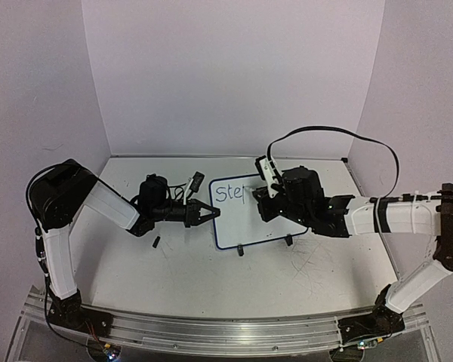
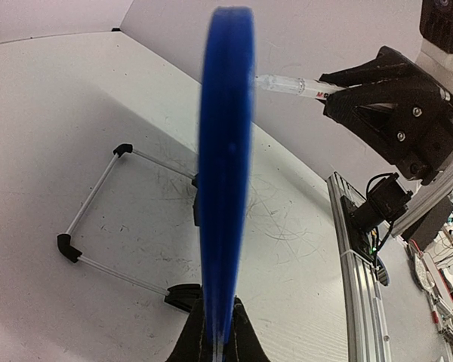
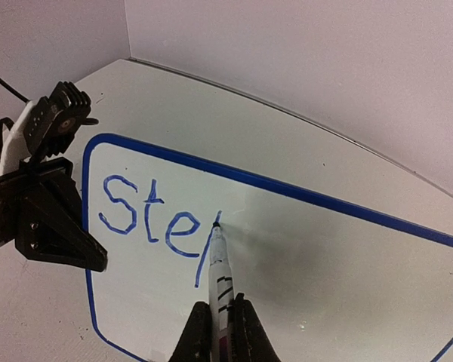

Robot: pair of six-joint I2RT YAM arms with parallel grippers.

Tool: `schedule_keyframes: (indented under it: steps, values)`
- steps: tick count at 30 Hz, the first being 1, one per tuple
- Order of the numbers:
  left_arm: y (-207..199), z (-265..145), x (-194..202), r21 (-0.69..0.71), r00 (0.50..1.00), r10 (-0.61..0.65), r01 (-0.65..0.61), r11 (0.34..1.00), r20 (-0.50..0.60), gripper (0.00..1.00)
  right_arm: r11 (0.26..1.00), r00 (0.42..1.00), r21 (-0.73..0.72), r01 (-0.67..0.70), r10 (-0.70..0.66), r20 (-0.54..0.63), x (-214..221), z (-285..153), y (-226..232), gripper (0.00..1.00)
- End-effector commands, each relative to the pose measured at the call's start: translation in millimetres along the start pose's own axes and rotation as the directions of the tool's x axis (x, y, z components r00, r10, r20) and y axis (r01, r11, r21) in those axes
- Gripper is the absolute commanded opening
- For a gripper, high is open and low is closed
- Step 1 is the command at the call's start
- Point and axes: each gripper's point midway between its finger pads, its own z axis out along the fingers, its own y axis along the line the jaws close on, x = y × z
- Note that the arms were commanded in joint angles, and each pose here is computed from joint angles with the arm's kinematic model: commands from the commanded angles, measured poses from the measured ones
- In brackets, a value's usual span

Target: Write a sentence on the whiteboard

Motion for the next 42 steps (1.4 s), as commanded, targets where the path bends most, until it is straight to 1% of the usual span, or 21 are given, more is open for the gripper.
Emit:
schedule_keyframes:
  steps: [1, 11, 19, 32, 42]
  values:
    - [-1, -3, 1, -0.013, 1.000, -0.006, 0.006, 1.000, -0.024, 0.00, 0.999, 0.998, 0.036, -0.021, 0.019, 0.052, -22, 3, -4, 0.00]
    - [0, -2, 2, -0.017, 1.000, -0.005, 0.005, 1.000, -0.025, 0.00, 0.995, 0.999, 0.096, -0.032, 0.028, 0.045, -17, -4, -17, 0.00]
    - [0, -2, 2, -0.021, 1.000, -0.006, 0.006, 1.000, -0.025, 0.00, 0.993, 0.999, 0.114, -0.035, 0.032, 0.033, -10, -10, -22, 0.00]
    - [1, -3, 2, -0.025, 1.000, -0.008, 0.008, 1.000, -0.027, 0.00, 0.996, 0.999, 0.088, -0.034, 0.035, -0.011, 8, -12, -18, 0.00]
    - [0, -3, 1, -0.024, 1.000, -0.006, 0.005, 1.000, -0.026, 0.00, 0.998, 0.999, 0.053, -0.030, 0.032, -0.026, 12, -5, -7, 0.00]
